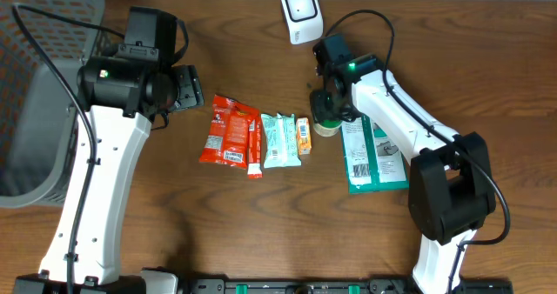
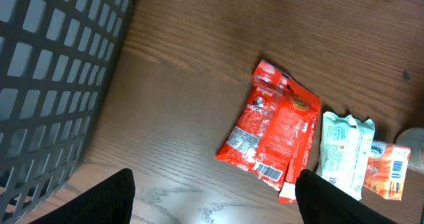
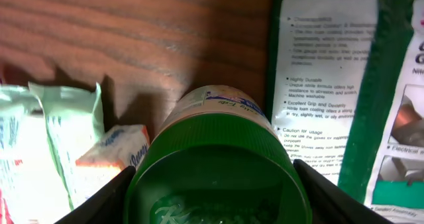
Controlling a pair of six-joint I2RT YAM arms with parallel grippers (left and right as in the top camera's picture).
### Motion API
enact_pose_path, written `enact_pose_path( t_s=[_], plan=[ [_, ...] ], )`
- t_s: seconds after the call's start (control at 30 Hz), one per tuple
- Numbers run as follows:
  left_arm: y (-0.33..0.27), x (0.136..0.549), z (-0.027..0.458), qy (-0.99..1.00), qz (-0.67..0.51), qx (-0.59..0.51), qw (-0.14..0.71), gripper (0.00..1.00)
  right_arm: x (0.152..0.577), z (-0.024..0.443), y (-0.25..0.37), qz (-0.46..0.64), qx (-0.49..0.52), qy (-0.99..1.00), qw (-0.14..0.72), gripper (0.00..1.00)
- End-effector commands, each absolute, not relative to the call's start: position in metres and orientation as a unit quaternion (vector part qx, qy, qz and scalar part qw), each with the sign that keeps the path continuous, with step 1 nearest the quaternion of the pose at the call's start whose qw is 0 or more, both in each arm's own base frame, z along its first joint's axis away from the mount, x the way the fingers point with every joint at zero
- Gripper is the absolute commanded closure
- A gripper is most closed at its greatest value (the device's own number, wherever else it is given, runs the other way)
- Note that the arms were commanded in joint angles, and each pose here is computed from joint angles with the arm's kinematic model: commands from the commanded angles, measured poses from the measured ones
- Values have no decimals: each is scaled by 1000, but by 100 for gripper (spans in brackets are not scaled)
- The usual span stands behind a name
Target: Scan the item barcode
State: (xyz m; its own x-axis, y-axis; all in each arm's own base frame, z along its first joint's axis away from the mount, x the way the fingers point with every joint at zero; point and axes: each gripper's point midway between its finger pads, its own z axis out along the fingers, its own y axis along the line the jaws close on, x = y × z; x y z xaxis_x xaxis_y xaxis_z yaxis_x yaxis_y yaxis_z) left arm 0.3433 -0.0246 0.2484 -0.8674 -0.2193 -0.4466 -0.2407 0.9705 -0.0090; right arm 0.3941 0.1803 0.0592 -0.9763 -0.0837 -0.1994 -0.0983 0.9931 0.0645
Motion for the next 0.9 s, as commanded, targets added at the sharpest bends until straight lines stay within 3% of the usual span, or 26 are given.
enact_pose_path(
  t_s=[0.0, 0.07, 0.43, 0.67, 0.87],
  plan=[
    [-22, 342, 246, 965, 29, -127, 226, 22, 393, 59, 186, 48, 8, 994, 95, 44],
    [-22, 342, 246, 965, 29, -127, 226, 22, 393, 59, 186, 48, 4, 994, 96, 35],
    [-22, 342, 246, 965, 29, -127, 226, 22, 400, 106, 189, 46, -122, 985, 116, 5],
    [-22, 342, 246, 965, 29, -127, 226, 22, 400, 168, 189, 55, -153, 979, 125, 1],
    [-22, 342, 246, 965, 29, -127, 226, 22, 398, 160, 187, 50, -158, 980, 110, 1]
  ],
)
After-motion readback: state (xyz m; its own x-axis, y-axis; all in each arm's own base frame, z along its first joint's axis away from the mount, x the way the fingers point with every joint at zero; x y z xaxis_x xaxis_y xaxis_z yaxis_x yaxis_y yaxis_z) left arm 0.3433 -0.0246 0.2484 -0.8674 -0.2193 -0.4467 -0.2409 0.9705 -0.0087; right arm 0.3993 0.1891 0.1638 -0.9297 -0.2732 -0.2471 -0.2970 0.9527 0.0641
